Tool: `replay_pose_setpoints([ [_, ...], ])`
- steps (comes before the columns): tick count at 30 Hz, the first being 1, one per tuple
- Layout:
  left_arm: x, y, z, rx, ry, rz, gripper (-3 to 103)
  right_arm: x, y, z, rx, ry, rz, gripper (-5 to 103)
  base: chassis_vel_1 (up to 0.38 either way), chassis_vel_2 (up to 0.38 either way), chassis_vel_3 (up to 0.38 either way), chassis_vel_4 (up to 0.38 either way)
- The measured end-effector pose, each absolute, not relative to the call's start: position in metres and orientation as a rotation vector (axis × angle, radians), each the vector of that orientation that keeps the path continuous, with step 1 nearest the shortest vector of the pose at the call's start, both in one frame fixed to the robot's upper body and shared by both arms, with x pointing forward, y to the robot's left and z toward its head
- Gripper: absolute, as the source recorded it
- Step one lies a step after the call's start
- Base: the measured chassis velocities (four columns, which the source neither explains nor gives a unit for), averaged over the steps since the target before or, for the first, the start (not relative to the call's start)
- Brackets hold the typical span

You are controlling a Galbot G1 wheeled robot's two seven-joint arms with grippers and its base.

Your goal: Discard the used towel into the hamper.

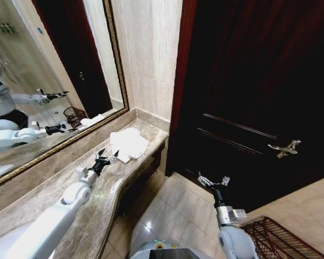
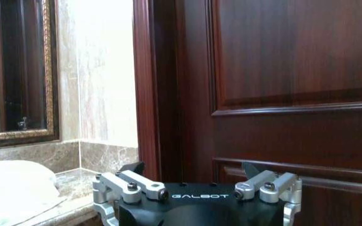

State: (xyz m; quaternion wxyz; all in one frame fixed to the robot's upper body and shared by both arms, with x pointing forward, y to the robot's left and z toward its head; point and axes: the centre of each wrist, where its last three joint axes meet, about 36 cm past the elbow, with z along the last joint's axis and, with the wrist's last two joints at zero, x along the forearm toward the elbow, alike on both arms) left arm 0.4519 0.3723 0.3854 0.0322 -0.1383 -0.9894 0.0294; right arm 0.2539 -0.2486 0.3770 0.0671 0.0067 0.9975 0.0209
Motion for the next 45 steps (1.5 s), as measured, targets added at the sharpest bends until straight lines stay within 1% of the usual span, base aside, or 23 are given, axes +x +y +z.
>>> replay_pose_setpoints([
  [9, 0.483, 0.351, 0.374, -0.475, -3.017, 0.1, 98, 0.256, -0.252, 0.373, 0.032, 3.01, 0.051, 100, 0.0, 0.0, 0.0, 0.0],
  [17, 0.521, 0.335, 0.359, -0.397, -2.962, 0.114, 97, 0.252, -0.256, 0.371, 0.049, 3.014, 0.043, 100, 0.0, 0.0, 0.0, 0.0],
  [19, 0.531, 0.333, 0.356, -0.387, -2.956, 0.123, 92, 0.251, -0.257, 0.37, 0.053, 3.015, 0.042, 100, 0.0, 0.0, 0.0, 0.0],
  [20, 0.531, 0.333, 0.356, -0.387, -2.956, 0.123, 92, 0.251, -0.257, 0.37, 0.053, 3.015, 0.042, 100, 0.0, 0.0, 0.0, 0.0],
  [22, 0.534, 0.331, 0.354, -0.382, -2.95, 0.149, 84, 0.249, -0.257, 0.369, 0.054, 3.017, 0.043, 100, 0.0, 0.0, 0.0, 0.0],
  [24, 0.534, 0.331, 0.354, -0.383, -2.948, 0.154, 84, 0.249, -0.257, 0.368, 0.054, 3.017, 0.044, 100, 0.0, 0.0, 0.0, 0.0],
  [27, 0.534, 0.33, 0.351, -0.394, -2.951, 0.163, 72, 0.248, -0.256, 0.367, 0.058, 3.016, 0.048, 100, 0.0, 0.0, 0.0, 0.0],
  [28, 0.534, 0.33, 0.351, -0.394, -2.951, 0.163, 72, 0.248, -0.256, 0.367, 0.058, 3.016, 0.048, 100, 0.0, 0.0, 0.0, 0.0],
  [30, 0.532, 0.329, 0.349, -0.399, -2.959, 0.173, 64, 0.247, -0.255, 0.367, 0.059, 3.016, 0.051, 100, 0.0, 0.0, 0.0, 0.0],
  [31, 0.532, 0.329, 0.349, -0.399, -2.959, 0.173, 64, 0.247, -0.255, 0.367, 0.059, 3.016, 0.051, 100, 0.0, 0.0, 0.0, 0.0],
  [34, 0.531, 0.331, 0.346, -0.426, -2.973, 0.185, 52, 0.246, -0.254, 0.366, 0.06, 3.016, 0.053, 100, 0.0, 0.0, 0.0, 0.0],
  [36, 0.531, 0.331, 0.346, -0.432, -2.977, 0.189, 52, 0.246, -0.254, 0.366, 0.061, 3.016, 0.053, 100, 0.0, 0.0, 0.0, 0.0],
  [39, 0.529, 0.331, 0.345, -0.435, -2.983, 0.202, 41, 0.245, -0.255, 0.365, 0.063, 3.017, 0.052, 100, 0.0, 0.0, 0.0, 0.0],
  [40, 0.529, 0.331, 0.345, -0.435, -2.983, 0.202, 41, 0.245, -0.255, 0.365, 0.063, 3.017, 0.052, 100, 0.0, 0.0, 0.0, 0.0],
  [43, 0.53, 0.33, 0.344, -0.435, -2.994, 0.215, 29, 0.245, -0.255, 0.364, 0.066, 3.017, 0.052, 100, 0.0, 0.0, 0.0, 0.0],
  [44, 0.53, 0.33, 0.344, -0.435, -2.994, 0.215, 29, 0.245, -0.255, 0.364, 0.066, 3.017, 0.052, 100, 0.0, 0.0, 0.0, 0.0],
  [45, 0.53, 0.33, 0.344, -0.435, -2.997, 0.217, 26, 0.245, -0.255, 0.364, 0.067, 3.017, 0.052, 100, 0.0, 0.0, 0.0, 0.0],
])
